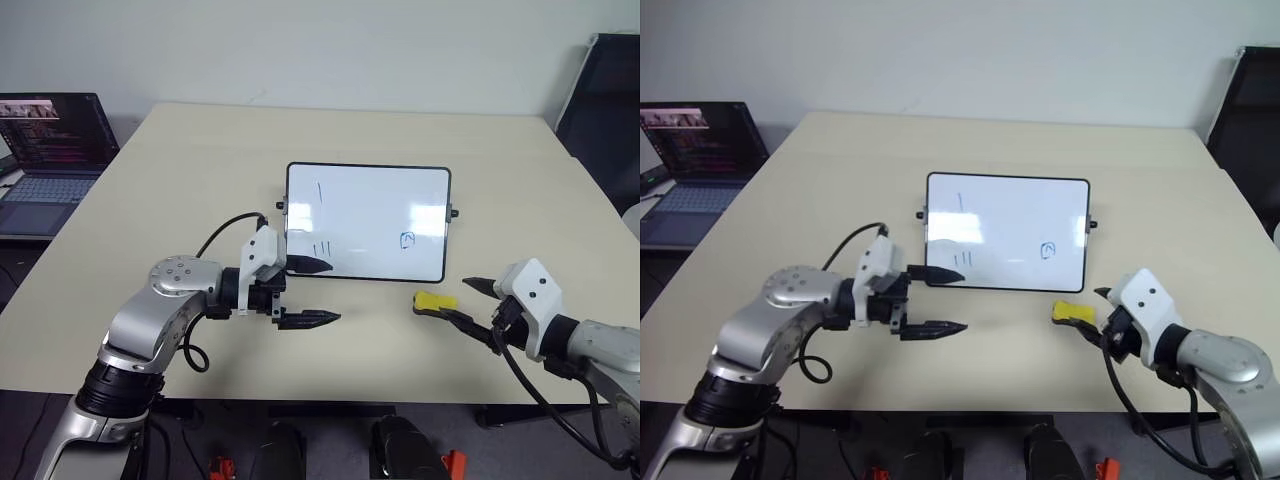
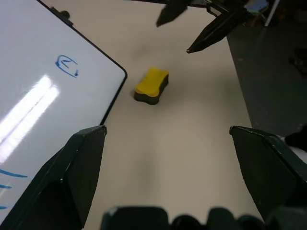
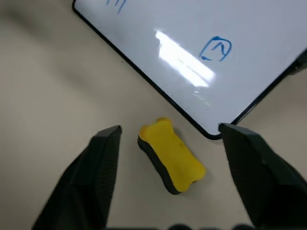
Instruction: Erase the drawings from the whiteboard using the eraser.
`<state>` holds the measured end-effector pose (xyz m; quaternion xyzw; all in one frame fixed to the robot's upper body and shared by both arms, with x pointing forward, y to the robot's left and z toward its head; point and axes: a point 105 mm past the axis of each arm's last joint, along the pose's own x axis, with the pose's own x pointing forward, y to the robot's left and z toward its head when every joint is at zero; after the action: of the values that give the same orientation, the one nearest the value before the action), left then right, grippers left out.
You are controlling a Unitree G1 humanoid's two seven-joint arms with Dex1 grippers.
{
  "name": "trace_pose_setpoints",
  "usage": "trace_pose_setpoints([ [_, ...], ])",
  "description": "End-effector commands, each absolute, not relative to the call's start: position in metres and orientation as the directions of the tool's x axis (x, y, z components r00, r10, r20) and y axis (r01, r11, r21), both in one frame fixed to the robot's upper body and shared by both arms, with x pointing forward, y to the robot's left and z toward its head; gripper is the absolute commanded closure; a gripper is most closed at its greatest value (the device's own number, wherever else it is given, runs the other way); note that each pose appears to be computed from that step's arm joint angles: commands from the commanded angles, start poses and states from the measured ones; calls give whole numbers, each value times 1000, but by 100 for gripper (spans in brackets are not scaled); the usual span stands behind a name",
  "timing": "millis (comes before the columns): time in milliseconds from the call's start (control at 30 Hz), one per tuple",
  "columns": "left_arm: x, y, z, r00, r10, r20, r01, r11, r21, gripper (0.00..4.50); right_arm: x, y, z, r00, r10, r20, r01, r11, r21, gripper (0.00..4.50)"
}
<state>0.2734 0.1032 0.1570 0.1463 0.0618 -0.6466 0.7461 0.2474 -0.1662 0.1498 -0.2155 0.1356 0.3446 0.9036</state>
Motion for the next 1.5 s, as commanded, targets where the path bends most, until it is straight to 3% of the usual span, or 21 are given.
trace_pose_setpoints([
  [33, 271, 99, 166, 140, -953, -270, 977, 88, 195, 0, 256, -160, 150, 683, 607, -406, -728, 612, -310, 44],
  [400, 266, 105, 161, 153, -950, -271, 975, 100, 200, 0, 273, -157, 129, 545, 669, -505, -832, 504, -230, 44],
  [1100, 270, 107, 161, 205, -940, -272, 966, 149, 212, 0, 296, -164, 101, 523, 636, -568, -844, 481, -239, 44],
  [1200, 269, 108, 160, 205, -940, -273, 966, 150, 210, 0, 299, -167, 100, 538, 620, -571, -835, 485, -260, 105],
  [1400, 269, 109, 160, 207, -939, -274, 966, 151, 210, 0, 300, -167, 101, 547, 618, -564, -829, 493, -264, 319],
  [1500, 269, 109, 160, 210, -938, -275, 966, 155, 208, 0, 299, -167, 103, 547, 626, -556, -829, 499, -253, 334],
])
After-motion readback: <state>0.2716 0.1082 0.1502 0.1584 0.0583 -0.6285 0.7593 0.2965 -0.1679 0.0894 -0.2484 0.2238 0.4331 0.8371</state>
